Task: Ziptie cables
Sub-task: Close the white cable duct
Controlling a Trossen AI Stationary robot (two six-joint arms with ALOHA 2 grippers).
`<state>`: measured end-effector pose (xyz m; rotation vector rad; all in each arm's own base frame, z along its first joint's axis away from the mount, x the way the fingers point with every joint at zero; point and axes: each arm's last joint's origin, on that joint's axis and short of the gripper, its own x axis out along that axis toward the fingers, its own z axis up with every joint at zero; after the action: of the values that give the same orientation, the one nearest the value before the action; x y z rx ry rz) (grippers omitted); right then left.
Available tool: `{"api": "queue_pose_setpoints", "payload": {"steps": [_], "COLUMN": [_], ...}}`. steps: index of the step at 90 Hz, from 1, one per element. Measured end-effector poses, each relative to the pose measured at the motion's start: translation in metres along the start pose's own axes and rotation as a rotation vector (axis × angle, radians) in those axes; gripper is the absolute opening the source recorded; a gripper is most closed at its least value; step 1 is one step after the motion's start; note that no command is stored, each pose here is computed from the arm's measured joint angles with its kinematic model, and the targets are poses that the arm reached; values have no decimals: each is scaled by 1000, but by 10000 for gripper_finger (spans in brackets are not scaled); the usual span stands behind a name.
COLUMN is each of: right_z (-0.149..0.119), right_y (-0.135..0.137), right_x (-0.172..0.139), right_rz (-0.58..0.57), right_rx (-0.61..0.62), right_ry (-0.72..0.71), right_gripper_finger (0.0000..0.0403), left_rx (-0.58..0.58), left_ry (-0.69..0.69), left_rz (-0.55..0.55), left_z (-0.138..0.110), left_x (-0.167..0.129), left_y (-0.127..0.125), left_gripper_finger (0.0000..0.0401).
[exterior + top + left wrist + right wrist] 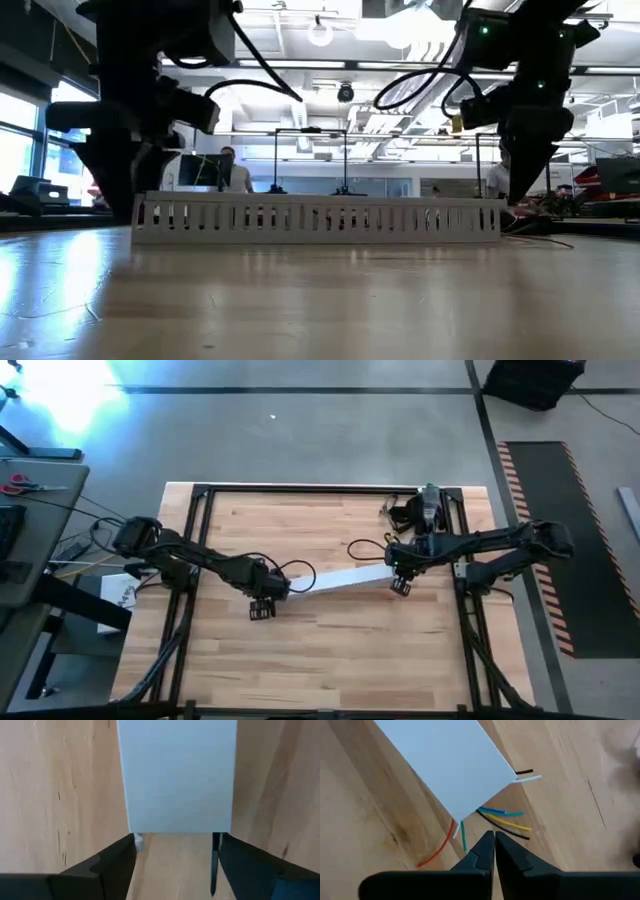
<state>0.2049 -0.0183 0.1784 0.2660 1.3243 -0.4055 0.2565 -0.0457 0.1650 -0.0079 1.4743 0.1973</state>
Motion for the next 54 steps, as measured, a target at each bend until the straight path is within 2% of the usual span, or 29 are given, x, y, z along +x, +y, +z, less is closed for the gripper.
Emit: {"api": "queue_pose_setpoints", "payload": {"steps": [26,54], "right_z": [4,9], "right_y": [2,5], "right_x": [8,11], "right_rz": [32,57], "right_rx": [1,-7], "right_ry": [-93,-145], "right_gripper_finger": [0,0], "left_rx": [3,35], "left_ry": [-27,-56], "left_rz": [-42,-20], "left_z": [2,4], "left_x": [2,2], "left_y": [-2,-1], "left_gripper_finger": [240,155]}}
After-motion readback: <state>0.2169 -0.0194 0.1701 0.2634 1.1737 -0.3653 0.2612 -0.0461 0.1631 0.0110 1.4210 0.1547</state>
